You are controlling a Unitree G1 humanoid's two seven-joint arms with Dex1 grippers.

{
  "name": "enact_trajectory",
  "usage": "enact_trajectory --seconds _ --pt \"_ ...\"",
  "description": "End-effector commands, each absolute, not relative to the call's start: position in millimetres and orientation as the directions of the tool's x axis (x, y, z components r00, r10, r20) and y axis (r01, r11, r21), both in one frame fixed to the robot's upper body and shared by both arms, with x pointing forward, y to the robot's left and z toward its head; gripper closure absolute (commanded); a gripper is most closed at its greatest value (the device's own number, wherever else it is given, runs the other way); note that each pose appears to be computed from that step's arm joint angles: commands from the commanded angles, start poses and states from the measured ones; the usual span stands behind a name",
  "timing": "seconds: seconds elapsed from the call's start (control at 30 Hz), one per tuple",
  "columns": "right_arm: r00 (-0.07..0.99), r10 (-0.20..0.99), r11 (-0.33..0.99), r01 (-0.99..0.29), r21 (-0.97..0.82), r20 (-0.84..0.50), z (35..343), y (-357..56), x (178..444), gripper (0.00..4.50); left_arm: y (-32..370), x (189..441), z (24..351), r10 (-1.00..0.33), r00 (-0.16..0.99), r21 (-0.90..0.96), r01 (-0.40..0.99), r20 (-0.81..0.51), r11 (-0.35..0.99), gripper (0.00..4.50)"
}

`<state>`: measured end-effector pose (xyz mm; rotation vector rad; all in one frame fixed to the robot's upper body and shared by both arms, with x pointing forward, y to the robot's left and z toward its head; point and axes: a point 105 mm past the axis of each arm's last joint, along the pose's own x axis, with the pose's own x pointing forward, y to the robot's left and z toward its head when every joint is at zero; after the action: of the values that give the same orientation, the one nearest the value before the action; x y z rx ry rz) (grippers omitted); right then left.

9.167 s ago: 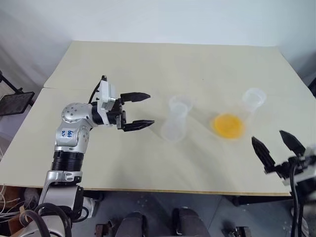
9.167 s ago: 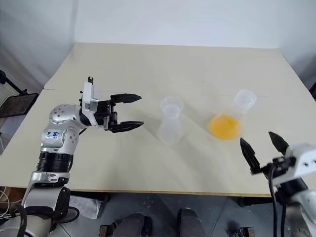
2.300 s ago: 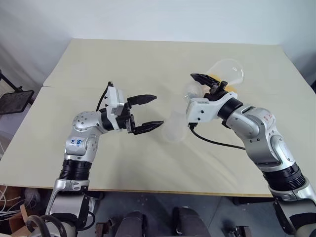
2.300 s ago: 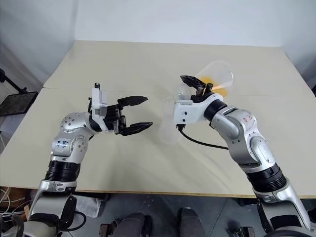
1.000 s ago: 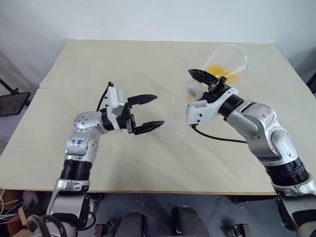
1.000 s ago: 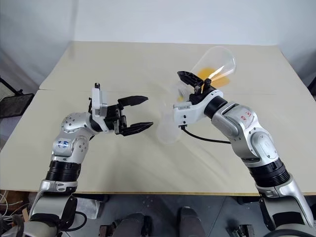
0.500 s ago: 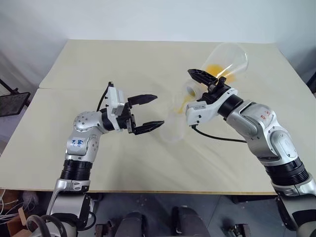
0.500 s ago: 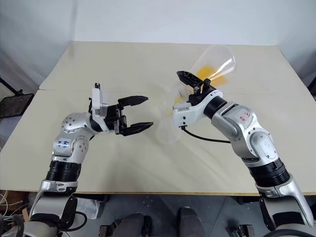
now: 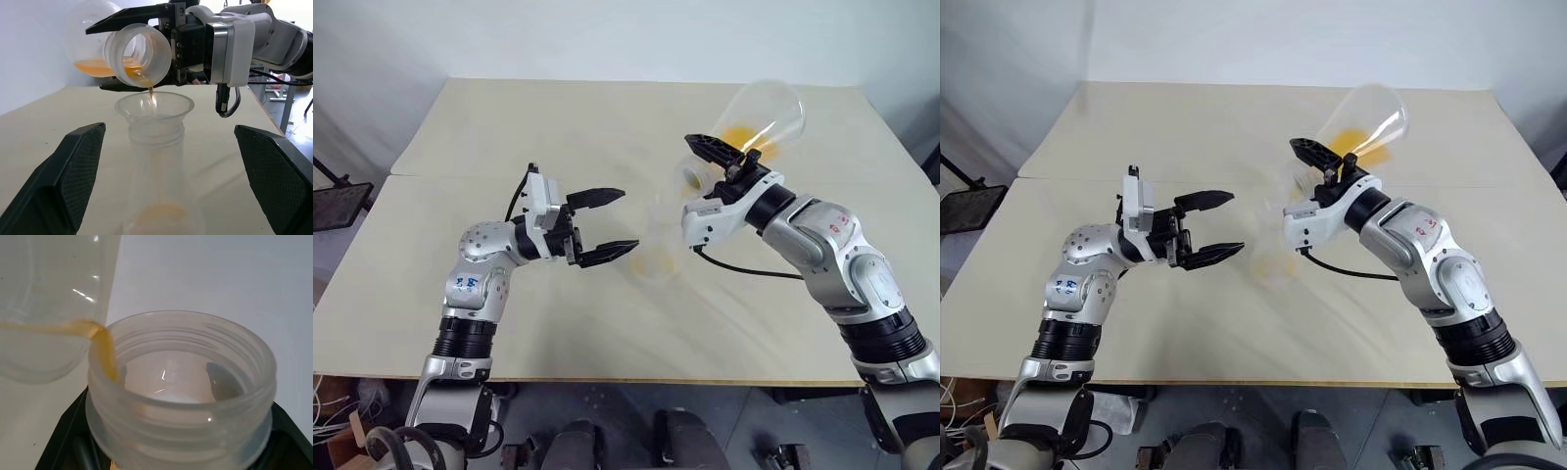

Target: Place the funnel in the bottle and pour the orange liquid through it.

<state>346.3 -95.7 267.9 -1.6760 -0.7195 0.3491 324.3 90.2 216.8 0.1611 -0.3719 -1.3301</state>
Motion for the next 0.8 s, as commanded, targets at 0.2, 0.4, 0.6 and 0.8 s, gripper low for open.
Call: enact_trajectory --seconds 0.2,0.4,0.6,0.8 --pt "0.743 0.627 -0.084 0.364 -0.928 0.235 291.5 -98.8 340.6 2.02 88.8 321.0 223.7 -0.964 0.177 0.350 0.906 0.196 0.238 0.00" --pt "0.744 0.627 -0.094 0.365 -0.926 0.230 290.2 -99.3 341.2 2.02 88.3 321.1 223.6 -0.964 0.176 0.348 0.907 0.198 0.237 0.00" --pt "0.740 0.631 -0.094 0.370 -0.924 0.232 290.4 -98.9 341.4 2.02 88.3 321.2 223.7 -0.964 0.176 0.349 0.907 0.199 0.237 0.00" --pt "0.735 0.638 -0.099 0.374 -0.922 0.229 288.6 -97.2 341.4 2.02 88.3 321.2 223.8 -0.964 0.177 0.349 0.906 0.200 0.238 0.00"
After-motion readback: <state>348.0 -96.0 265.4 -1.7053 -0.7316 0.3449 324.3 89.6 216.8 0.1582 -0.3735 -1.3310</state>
